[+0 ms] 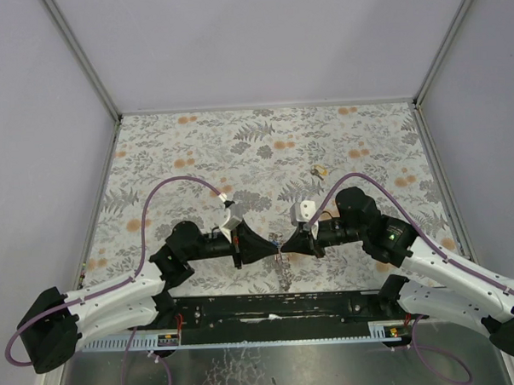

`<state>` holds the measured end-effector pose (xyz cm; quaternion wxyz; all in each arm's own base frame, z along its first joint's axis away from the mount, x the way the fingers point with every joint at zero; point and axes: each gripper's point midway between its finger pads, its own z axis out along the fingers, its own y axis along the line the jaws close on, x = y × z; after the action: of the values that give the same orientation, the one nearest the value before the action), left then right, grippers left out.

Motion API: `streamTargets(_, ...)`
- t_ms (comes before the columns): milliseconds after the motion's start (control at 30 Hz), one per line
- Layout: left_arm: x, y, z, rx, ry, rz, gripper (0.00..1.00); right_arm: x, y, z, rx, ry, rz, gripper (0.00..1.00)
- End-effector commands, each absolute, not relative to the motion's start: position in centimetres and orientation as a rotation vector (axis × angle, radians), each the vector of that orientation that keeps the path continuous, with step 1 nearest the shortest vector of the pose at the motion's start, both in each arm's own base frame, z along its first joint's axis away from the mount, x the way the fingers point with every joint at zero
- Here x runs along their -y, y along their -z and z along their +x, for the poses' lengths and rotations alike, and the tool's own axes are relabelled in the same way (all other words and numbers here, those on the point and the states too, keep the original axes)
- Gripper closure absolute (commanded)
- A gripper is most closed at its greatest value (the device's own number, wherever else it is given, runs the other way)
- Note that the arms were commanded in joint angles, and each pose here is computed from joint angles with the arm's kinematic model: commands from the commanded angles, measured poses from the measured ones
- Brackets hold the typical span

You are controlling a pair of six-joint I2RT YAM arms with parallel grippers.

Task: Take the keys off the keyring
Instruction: Remove the key from the keyring.

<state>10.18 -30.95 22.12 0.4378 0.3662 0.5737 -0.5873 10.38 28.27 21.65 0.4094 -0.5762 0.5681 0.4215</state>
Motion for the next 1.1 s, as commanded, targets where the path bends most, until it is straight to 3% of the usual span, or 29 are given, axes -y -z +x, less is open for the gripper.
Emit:
streamTargets(0,31.2,-24.7,10.4,-1.327,1.46,0.917,1.0,-29.3,-24.3,10.5,-1.313,-1.075,-1.43,1.0)
streamTargets(167,31.0,-24.6,10.7,-1.349,1.424,0.911,1.0,-29.1,-24.1,10.6,-1.333,-1.069,-1.426,0.98)
streamTargets(267,30.7,-24.4,11.0,-1.383,1.368,0.928,1.0,-28.9,-23.9,10.6,-1.348,-1.055,-1.432,0.85)
streamTargets(433,30.5,-24.6,11.2,-1.414,1.299,0.978,1.0,-28.9,-24.2,10.5,-1.343,-1.063,-1.426,0.72)
streamTargets(767,30.9,-24.5,11.1,-1.443,1.261,1.028,1.0,-29.4,-25.5,11.0,-1.313,-1.062,-1.389,0.63)
streamTargets(1067,30.7,-24.4,11.1,-1.457,1.234,1.058,1.0,-29.2,-25.5,10.9,-1.316,-1.058,-1.403,0.63)
